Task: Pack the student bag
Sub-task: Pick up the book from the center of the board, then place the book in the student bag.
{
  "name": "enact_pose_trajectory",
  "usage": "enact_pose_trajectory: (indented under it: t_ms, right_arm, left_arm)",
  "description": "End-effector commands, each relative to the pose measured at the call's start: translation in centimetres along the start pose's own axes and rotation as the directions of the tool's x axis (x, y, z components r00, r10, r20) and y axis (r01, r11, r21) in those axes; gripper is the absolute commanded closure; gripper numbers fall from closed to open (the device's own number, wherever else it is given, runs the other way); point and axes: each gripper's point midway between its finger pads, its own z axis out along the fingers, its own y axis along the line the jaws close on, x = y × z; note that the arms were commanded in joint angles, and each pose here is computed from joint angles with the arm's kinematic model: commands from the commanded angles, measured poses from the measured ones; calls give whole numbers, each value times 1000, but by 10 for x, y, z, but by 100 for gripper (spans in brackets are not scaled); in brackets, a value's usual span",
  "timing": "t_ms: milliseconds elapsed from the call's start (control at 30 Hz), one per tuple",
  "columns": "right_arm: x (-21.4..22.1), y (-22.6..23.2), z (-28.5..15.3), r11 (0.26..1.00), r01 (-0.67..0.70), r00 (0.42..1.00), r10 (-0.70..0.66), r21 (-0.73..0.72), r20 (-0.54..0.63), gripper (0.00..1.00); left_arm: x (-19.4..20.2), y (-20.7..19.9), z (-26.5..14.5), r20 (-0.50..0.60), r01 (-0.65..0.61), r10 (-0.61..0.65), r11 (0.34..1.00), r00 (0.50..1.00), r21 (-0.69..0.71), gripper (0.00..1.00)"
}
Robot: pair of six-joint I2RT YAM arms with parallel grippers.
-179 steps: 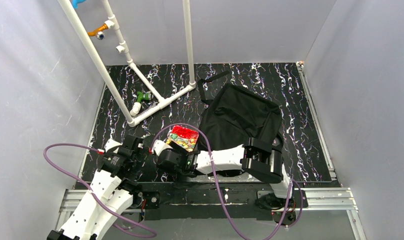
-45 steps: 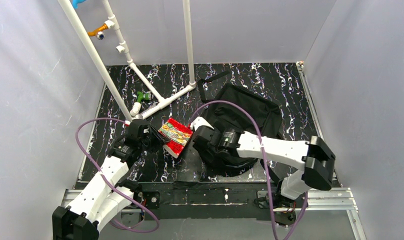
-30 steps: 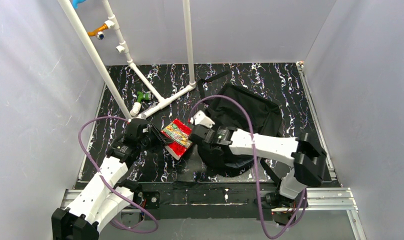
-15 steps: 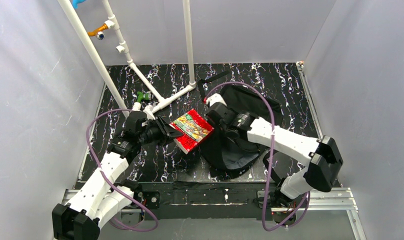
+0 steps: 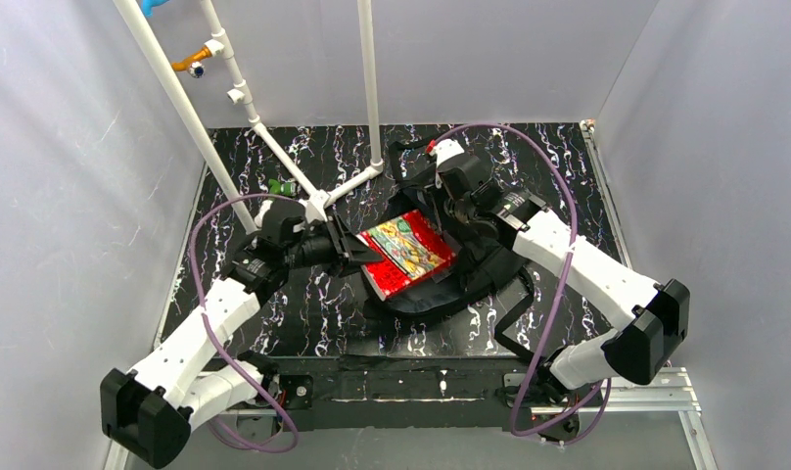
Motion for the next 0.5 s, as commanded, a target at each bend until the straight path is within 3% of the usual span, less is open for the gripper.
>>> enact_pose_trajectory:
  t_ms: [0,167,367,467]
  right_arm:
    - [-62,14,-12,995,-61,982,75,-85,172,99]
    - [-69,14,-18,993,-58,977,78,-107,200,99]
    - [-65,21,-19,987,-45,977,76,-153,197,99]
    - [-62,28,-20,980,-36,979,74,-195,189,99]
  left_arm:
    - [14,-8,1,-26,1,-1,1000,1000,19,100]
    - [11,18,-7,79,33,-28,998,996,-62,100]
    - [19,34,21,-25,112,-115,989,993,-94,100]
    - [7,8,43,-48,121,-118,992,992,46,100]
